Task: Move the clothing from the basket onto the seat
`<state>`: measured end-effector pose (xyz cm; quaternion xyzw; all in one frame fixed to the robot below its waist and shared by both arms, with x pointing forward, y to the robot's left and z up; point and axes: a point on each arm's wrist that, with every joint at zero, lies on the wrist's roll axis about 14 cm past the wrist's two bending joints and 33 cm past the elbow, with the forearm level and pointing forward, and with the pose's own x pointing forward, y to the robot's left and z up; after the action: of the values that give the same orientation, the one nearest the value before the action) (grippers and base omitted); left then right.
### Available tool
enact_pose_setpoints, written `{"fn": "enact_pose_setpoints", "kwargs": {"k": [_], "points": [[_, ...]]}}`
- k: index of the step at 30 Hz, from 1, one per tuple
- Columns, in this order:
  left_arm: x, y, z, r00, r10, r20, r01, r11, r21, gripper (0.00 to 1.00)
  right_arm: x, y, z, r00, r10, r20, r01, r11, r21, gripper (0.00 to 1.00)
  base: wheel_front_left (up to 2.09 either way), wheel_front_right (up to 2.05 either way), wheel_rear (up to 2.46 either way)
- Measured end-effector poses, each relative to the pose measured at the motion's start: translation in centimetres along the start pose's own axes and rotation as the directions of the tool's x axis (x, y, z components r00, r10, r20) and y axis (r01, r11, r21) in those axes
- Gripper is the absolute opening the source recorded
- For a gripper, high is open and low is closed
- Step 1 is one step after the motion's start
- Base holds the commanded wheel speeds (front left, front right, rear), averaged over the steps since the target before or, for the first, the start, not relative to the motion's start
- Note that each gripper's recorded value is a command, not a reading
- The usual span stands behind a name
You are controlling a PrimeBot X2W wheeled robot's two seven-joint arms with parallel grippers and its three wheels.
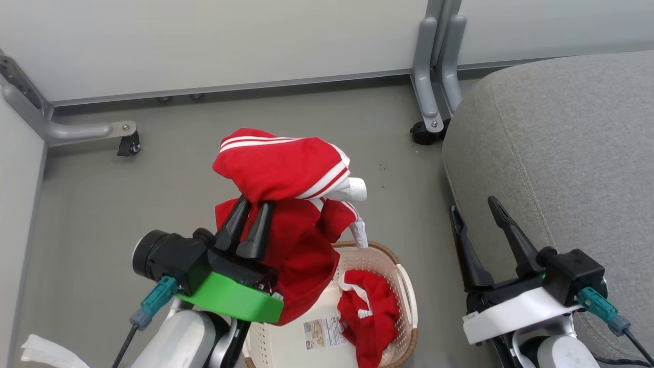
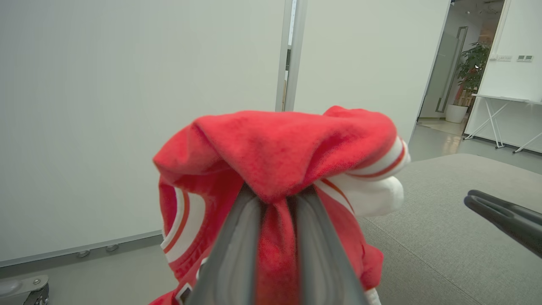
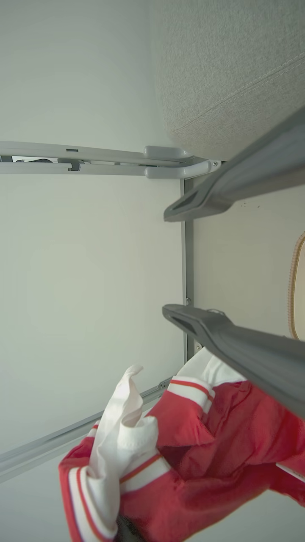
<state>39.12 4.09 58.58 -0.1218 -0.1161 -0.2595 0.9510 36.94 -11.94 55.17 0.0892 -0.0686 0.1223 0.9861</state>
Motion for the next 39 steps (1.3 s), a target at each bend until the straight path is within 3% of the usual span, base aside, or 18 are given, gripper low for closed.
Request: {"fn": "enact_pose_setpoints", "kwargs": {"k": [7, 13, 17, 24, 35, 37, 39], "points": [[-0.1, 0.2, 0.1, 1.000, 0.006, 0.000, -0.006, 1.000, 0.000, 0.00, 0.4, 1.7, -0.5, 0.998, 0.053, -0.022, -0.053, 0.999, 0.012, 1.00, 0.00, 0.00, 0.00], [-0.3, 0.2, -0.1, 1.000, 0.010, -0.007, -0.010, 1.000, -0.002, 0.00, 1.3, 5.4, -1.3, 0.982, 0.183, -0.053, -0.180, 0.982, 0.053, 1.00, 0.00, 0.00, 0.00], [-0.5, 0.2, -0.2, 1.000, 0.007, -0.013, -0.007, 1.000, -0.002, 0.00, 1.9, 9.5, -1.6, 0.947, 0.315, -0.055, -0.308, 0.945, 0.112, 1.00, 0.00, 0.00, 0.00], [-0.4, -0.1, -0.4, 1.000, -0.005, -0.021, 0.005, 1.000, -0.004, 0.00, 2.4, 16.1, -2.7, 0.854, 0.515, -0.067, -0.495, 0.846, 0.199, 1.00, 0.00, 0.00, 0.00], [-0.7, -0.3, -0.4, 1.000, -0.011, -0.028, 0.011, 1.000, -0.007, 0.00, 4.2, 18.4, -5.1, 0.788, 0.598, -0.146, -0.572, 0.799, 0.184, 0.99, 0.00, 0.00, 0.00], [-0.7, -0.3, -0.4, 1.000, -0.011, -0.027, 0.011, 1.000, -0.007, 0.00, 4.5, 18.5, -5.2, 0.784, 0.602, -0.148, -0.576, 0.796, 0.188, 0.04, 0.00, 0.00, 0.00], [-0.6, -0.3, -0.4, 1.000, -0.011, -0.027, 0.011, 1.000, -0.008, 0.00, 4.6, 18.6, -5.2, 0.782, 0.606, -0.148, -0.579, 0.793, 0.189, 0.00, 0.00, 0.00, 0.00]]}}
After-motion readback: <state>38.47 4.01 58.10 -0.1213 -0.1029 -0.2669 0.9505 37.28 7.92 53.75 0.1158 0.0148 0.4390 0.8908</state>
